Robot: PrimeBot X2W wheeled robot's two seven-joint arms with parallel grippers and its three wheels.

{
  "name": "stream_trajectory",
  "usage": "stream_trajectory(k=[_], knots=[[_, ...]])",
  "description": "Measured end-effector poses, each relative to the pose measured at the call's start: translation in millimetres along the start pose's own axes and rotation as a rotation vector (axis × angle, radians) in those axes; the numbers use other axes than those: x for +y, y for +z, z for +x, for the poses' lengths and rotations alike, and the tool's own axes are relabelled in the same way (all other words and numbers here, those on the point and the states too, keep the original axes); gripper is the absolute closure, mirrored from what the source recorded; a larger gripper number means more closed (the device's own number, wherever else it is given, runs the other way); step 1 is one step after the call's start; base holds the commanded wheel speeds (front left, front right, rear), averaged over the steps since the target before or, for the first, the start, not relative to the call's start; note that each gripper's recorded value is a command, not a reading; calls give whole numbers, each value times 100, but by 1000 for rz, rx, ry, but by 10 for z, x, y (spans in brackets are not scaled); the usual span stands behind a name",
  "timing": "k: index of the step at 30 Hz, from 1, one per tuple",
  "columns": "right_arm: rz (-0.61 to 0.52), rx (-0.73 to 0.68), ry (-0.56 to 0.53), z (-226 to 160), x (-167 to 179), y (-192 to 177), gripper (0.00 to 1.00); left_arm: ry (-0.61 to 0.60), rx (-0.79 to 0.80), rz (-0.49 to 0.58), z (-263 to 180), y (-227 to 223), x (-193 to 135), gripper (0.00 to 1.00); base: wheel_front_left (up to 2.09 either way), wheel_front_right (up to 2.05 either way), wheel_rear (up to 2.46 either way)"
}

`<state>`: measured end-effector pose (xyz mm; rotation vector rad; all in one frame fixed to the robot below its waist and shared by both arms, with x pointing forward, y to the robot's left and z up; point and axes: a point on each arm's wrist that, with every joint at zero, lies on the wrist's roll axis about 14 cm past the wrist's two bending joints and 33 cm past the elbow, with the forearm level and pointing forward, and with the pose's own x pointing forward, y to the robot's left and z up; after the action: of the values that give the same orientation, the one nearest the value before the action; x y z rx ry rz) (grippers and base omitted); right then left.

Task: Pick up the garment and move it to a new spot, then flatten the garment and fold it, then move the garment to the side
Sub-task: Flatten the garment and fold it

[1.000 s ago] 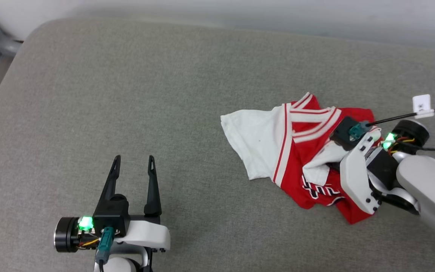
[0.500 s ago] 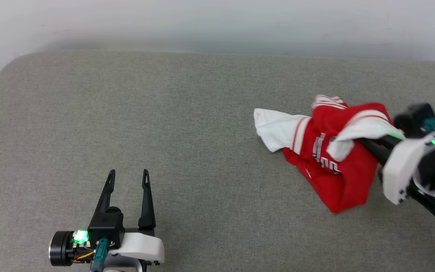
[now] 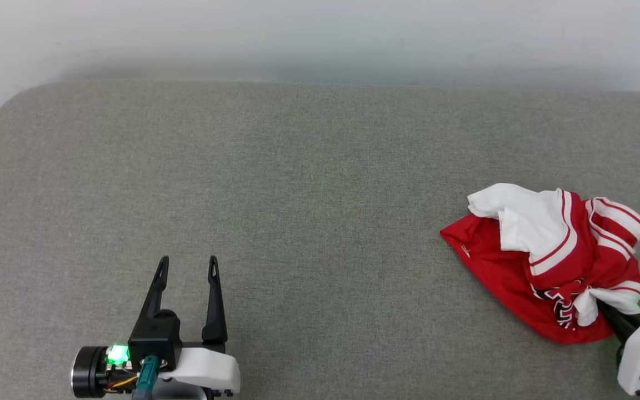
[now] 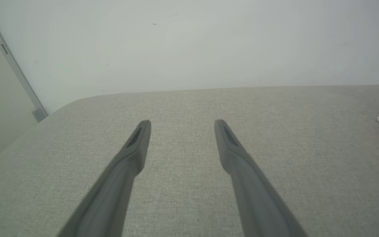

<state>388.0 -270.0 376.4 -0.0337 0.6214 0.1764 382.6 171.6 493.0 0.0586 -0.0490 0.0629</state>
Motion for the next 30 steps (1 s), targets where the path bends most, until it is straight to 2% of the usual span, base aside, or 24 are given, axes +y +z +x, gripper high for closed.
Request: stream_trajectory(k=[1, 2, 4, 9, 14, 20, 26, 30], knots=[[13, 2, -8, -17, -8, -40, 100, 0, 2, 0, -10, -6, 0, 0, 0, 0, 0], [40, -6, -14, -23, 0, -49, 89, -1, 5, -1, -23, -14, -2, 0, 0, 0, 0], [71, -29, -26, -53, -6, -55, 0, -4, 6, -1, -38, -15, -8, 0, 0, 0, 0], [81, -150, -86, -197, -216, 155, 0, -7, -7, -3, -74, 36, -15, 0, 0, 0, 0], [42, -340, -135, -435, -486, 739, 0, -4, -15, -1, -142, 70, 6, 0, 0, 0, 0], [-69, -523, -140, -719, -557, 1526, 0, -2, -26, 5, -183, 107, 27, 0, 0, 0, 0], [-203, -563, -60, -744, -163, 2106, 0, 4, -14, 7, -172, 66, 49, 0, 0, 0, 0], [-278, -491, 51, -555, 290, 2305, 0, 4, -11, 8, -96, 48, 43, 0, 0, 0, 0]])
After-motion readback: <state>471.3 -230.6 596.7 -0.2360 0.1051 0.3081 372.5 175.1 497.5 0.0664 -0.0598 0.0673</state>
